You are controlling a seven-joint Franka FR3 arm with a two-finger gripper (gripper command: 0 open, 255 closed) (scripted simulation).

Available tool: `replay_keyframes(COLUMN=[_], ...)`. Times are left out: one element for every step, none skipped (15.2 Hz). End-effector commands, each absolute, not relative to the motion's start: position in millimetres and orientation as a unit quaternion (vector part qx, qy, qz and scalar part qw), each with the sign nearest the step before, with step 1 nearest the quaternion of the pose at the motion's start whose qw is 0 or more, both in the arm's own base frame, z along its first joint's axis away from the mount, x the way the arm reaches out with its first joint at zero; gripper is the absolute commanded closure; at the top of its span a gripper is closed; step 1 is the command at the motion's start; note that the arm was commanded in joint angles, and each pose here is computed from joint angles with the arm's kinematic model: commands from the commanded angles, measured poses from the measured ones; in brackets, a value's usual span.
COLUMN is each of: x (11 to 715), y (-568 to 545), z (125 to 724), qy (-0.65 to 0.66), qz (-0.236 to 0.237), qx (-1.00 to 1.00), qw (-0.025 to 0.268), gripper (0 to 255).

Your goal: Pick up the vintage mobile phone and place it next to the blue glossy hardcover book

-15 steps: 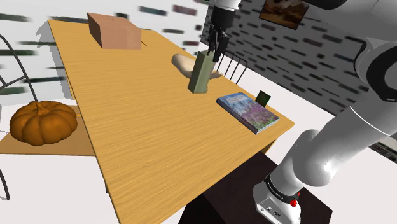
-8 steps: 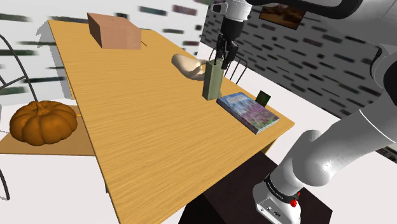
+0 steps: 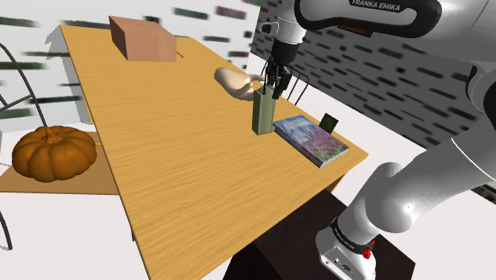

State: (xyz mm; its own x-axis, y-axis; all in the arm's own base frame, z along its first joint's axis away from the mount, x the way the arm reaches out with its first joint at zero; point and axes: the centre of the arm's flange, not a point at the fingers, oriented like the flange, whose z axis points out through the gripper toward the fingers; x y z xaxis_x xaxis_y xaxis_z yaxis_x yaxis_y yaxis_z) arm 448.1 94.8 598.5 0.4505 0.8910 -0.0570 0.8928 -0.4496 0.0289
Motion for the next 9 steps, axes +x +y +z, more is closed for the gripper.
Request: replay_keyframes(x=[448, 448, 448, 448, 448, 448, 448, 448, 448], y=[95, 95, 95, 95, 95, 95, 95, 95, 95], z=[589, 583, 578, 574, 574, 574, 574, 574, 574], qy=[0.524, 0.524, 0.524, 0.524, 0.524, 0.524, 0.524, 0.524, 0.524], qz=[-0.016, -0.016, -0.016, -0.016, -0.016, -0.016, -0.016, -0.016, -0.016], qx=[0.851, 0.851, 0.851, 0.851, 0.851, 0.851, 0.851, 0.851, 0.851], qw=[0.027, 0.027, 0.027, 0.027, 0.027, 0.027, 0.027, 0.027, 0.027], gripper=[255, 255, 255, 255, 255, 255, 255, 255, 255])
